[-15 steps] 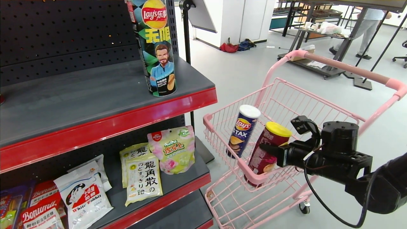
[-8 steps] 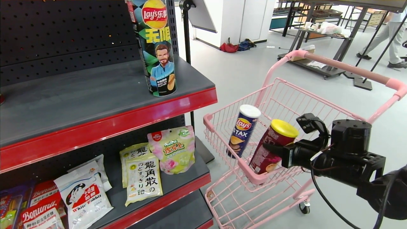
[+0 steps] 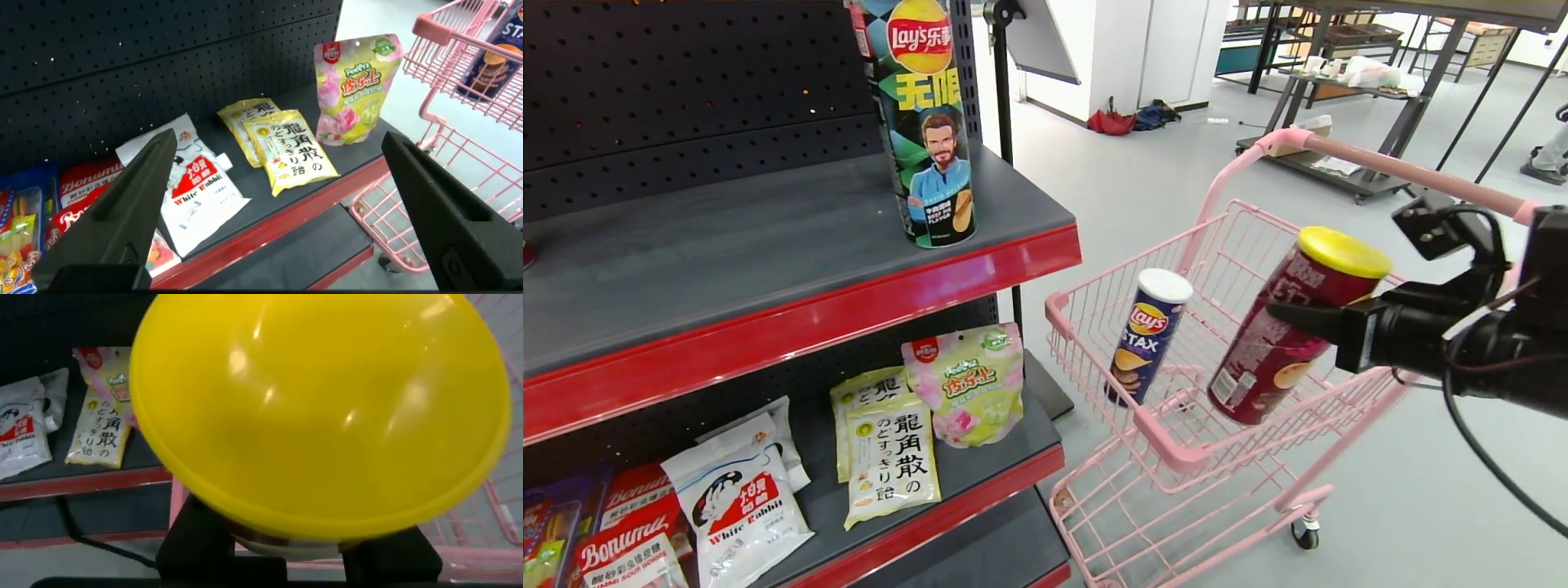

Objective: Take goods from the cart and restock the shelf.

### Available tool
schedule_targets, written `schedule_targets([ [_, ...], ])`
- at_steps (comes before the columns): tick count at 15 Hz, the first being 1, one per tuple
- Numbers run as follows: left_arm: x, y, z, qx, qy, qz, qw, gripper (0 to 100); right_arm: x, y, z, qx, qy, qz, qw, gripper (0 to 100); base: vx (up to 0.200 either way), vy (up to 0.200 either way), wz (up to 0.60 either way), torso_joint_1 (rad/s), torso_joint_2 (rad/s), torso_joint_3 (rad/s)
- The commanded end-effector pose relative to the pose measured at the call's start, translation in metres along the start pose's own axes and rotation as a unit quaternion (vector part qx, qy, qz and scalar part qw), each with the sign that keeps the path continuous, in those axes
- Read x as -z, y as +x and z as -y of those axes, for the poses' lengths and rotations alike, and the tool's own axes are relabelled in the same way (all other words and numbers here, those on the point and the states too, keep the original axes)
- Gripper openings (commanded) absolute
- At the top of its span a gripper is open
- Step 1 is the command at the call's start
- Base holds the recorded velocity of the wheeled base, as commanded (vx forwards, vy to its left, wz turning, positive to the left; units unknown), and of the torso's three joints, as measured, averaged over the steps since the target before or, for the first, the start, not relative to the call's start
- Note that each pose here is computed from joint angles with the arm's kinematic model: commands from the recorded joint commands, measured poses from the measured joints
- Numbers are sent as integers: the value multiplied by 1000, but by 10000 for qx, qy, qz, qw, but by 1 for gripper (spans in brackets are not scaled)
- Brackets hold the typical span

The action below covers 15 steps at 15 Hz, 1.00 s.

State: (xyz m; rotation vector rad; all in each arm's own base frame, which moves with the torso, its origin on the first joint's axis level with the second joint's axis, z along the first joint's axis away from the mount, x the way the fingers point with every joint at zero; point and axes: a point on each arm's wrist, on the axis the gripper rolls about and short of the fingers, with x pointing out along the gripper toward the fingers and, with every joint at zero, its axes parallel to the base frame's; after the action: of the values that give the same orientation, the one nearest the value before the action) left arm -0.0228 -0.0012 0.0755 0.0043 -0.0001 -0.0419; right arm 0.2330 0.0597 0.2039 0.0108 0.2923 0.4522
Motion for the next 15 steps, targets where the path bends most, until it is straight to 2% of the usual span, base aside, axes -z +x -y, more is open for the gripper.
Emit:
schedule_targets([
  [1,0,0,0,-2,2,0,10000,100,-40,-66,-9,785,-130,784,9937,0,0,0,0,0,0,0],
  [2,0,0,0,-2,2,0,10000,100,-43,-92,-12,1665,-122,996,9809,0,0,0,0,0,0,0],
  [5,0,0,0,-2,2,0,10000,100,-27,-152,-20,2032,-161,948,9744,0,0,0,0,0,0,0],
  [7,0,0,0,-2,2,0,10000,100,5,-192,-31,2235,-158,613,9727,0,0,0,0,0,0,0],
  [8,0,0,0,-2,2,0,10000,100,12,-199,-32,2308,-147,557,9713,0,0,0,0,0,0,0],
  [9,0,0,0,-2,2,0,10000,100,35,-212,-36,2562,-97,522,9652,0,0,0,0,0,0,0],
  [11,0,0,0,-2,2,0,10000,100,49,-220,-40,2622,-91,645,9628,0,0,0,0,0,0,0],
  [15,0,0,0,-2,2,0,10000,100,61,-226,-43,2653,-96,728,9614,0,0,0,0,40,-146,-105],
])
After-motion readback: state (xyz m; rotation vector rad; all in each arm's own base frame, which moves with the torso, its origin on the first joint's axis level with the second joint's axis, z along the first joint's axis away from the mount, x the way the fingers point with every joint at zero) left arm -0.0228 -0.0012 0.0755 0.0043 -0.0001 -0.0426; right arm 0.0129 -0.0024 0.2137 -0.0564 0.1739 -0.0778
